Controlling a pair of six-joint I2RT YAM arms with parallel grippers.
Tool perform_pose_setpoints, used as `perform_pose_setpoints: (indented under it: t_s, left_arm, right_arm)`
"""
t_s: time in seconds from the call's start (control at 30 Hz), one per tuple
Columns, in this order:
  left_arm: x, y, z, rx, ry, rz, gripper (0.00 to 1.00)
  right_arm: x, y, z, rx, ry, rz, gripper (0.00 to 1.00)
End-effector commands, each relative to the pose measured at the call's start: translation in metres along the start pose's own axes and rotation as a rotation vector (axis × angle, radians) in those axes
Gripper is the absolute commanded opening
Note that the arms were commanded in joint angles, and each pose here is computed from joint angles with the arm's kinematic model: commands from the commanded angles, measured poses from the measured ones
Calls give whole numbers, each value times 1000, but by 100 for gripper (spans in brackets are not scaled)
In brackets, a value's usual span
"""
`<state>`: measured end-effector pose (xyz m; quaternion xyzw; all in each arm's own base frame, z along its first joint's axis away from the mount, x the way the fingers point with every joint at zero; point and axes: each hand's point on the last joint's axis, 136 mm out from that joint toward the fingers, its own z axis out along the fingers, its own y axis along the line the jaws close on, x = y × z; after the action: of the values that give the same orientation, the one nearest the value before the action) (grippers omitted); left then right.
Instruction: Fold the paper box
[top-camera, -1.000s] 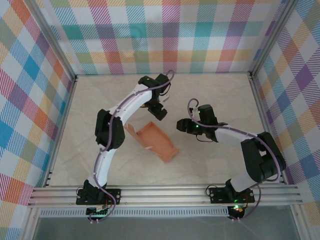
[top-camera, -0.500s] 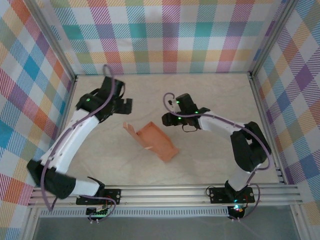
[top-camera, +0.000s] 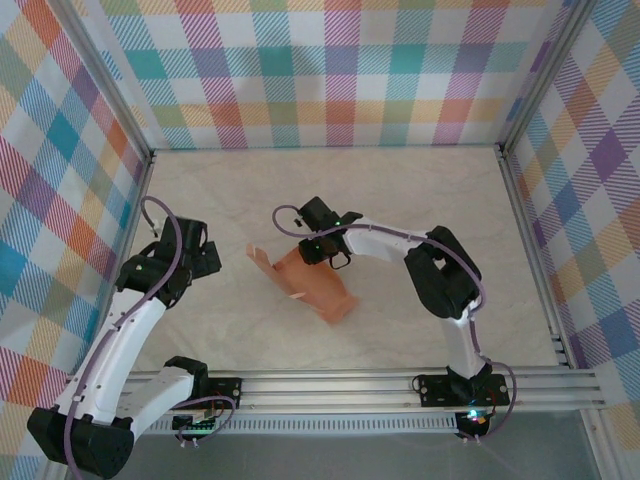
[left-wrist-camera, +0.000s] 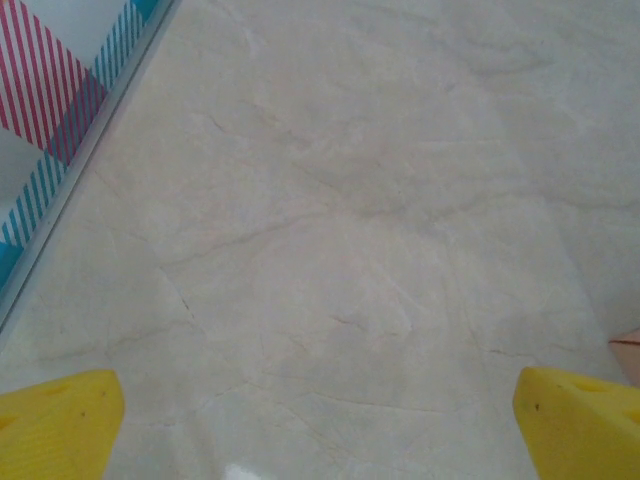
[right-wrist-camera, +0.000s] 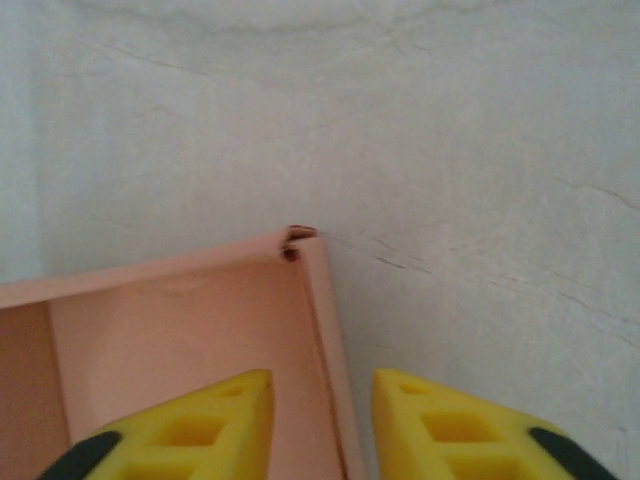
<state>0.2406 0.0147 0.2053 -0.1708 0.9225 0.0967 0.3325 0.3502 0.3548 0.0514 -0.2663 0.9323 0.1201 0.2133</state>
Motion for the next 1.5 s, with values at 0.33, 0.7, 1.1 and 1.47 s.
perform_pose_setpoints:
  t_s: [0.33,0.7,1.1,1.47]
  left_arm:
    - [17,-41,29,156,79,54,100]
    - [18,-63,45,226,95,5,100]
    - [40,-111,69,314,170,37,100]
    - [46,-117,61,389,150,55,100]
  right_arm:
    - [-15,-34,-19,199,-53,110,2]
    - [1,-104,-49,300,-171,579,0]
    - [6,-119,-71,216,-274,538,36]
    - [-12,-116,-112,-115,-359,-313,67]
